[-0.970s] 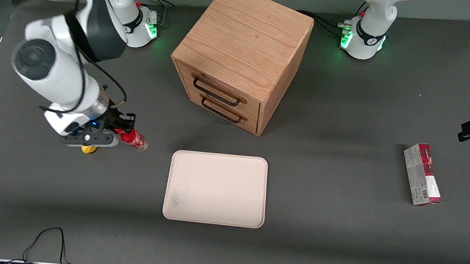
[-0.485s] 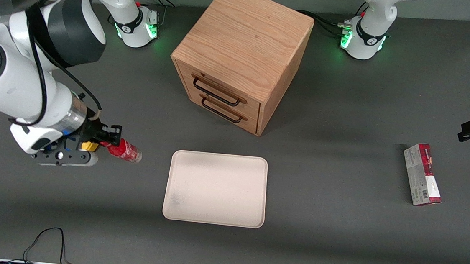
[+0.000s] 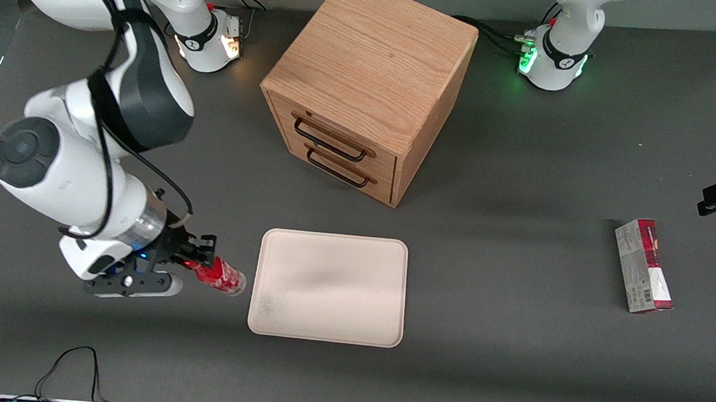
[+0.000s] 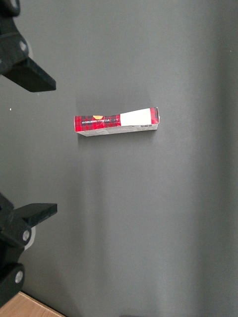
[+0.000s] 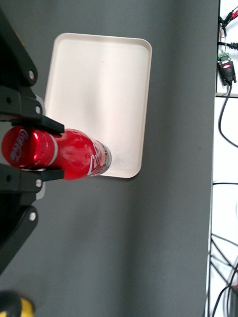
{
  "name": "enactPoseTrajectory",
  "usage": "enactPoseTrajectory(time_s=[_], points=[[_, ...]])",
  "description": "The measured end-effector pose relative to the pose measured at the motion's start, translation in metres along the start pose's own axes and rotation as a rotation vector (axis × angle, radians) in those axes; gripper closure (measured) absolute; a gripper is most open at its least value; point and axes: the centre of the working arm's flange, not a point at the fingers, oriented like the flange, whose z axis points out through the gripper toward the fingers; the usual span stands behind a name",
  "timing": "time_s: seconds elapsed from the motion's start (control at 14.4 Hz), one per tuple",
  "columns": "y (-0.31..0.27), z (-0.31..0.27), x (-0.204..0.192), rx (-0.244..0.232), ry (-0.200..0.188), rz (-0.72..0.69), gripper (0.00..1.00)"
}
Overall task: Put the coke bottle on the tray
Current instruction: 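Lower the bottle onto the tray's edge with the right gripper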
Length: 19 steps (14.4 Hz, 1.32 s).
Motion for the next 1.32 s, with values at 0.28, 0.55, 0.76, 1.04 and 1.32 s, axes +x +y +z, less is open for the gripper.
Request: enactPoseTrajectory(time_s=[0.28,0.55,0.76,1.04,1.32], points=[[-0.014,0.072,0.012,-0.010,0.022,-0.022,0.67],[-0.024,0.129,0.010,-0.029,0.021,-0.052,0.67],[-0.027,0.158,0.002,-0.055,0.005,-0.076,0.67],[-0.027,0.178,-0.004,-0.060,-0.003,-0.084,0.67],[-0.028,0.180,-0.004,-0.057,0.013,-0.084,0.43]])
